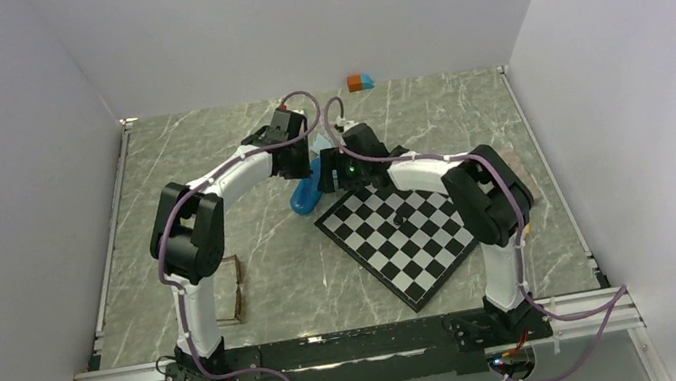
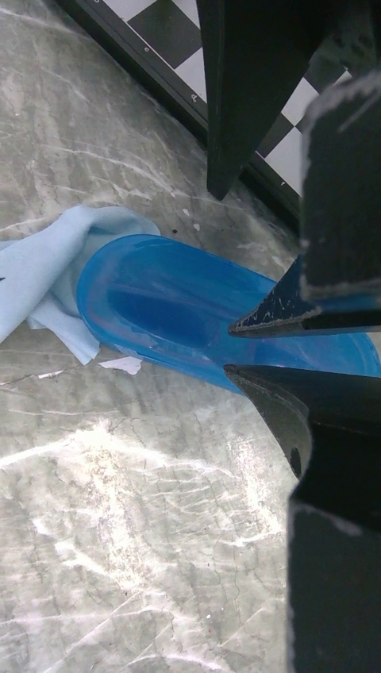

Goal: Organize the sunglasses
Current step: Close the case with sunglasses at the center of the board.

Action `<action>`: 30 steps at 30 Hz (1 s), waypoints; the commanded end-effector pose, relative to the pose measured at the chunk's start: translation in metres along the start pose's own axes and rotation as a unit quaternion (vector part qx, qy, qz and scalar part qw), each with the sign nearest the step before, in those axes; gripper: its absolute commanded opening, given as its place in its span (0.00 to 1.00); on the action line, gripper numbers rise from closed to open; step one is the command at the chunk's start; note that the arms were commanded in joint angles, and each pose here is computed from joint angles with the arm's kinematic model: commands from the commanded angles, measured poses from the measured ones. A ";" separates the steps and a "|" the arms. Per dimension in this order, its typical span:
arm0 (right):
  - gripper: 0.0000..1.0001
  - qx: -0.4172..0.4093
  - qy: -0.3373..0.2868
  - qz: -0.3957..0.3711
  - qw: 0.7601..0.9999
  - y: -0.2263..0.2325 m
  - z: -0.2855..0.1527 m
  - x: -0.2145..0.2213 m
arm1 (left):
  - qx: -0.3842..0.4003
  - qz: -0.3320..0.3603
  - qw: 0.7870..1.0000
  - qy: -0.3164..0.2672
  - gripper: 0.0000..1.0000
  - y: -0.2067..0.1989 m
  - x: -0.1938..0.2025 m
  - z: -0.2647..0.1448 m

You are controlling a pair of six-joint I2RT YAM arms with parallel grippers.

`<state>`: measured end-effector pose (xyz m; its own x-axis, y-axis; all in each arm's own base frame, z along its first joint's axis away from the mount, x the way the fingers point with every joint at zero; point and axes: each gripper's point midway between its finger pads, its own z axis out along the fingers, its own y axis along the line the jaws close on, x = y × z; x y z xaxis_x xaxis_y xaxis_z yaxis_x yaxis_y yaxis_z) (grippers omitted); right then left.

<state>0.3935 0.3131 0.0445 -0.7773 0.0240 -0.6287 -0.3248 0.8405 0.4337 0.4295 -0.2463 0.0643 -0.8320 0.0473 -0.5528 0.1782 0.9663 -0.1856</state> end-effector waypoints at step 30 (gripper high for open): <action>0.55 -0.032 0.025 0.277 0.960 -0.004 0.042 0.013 | -0.035 -0.028 0.991 0.126 0.21 0.016 0.104 0.023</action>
<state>0.4119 0.3407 0.0386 -0.8644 0.3810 -0.3280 -0.0040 0.6472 0.7623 0.4378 -0.2490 0.0597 -0.7973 -0.0358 -0.6025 0.1270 0.9659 -0.2254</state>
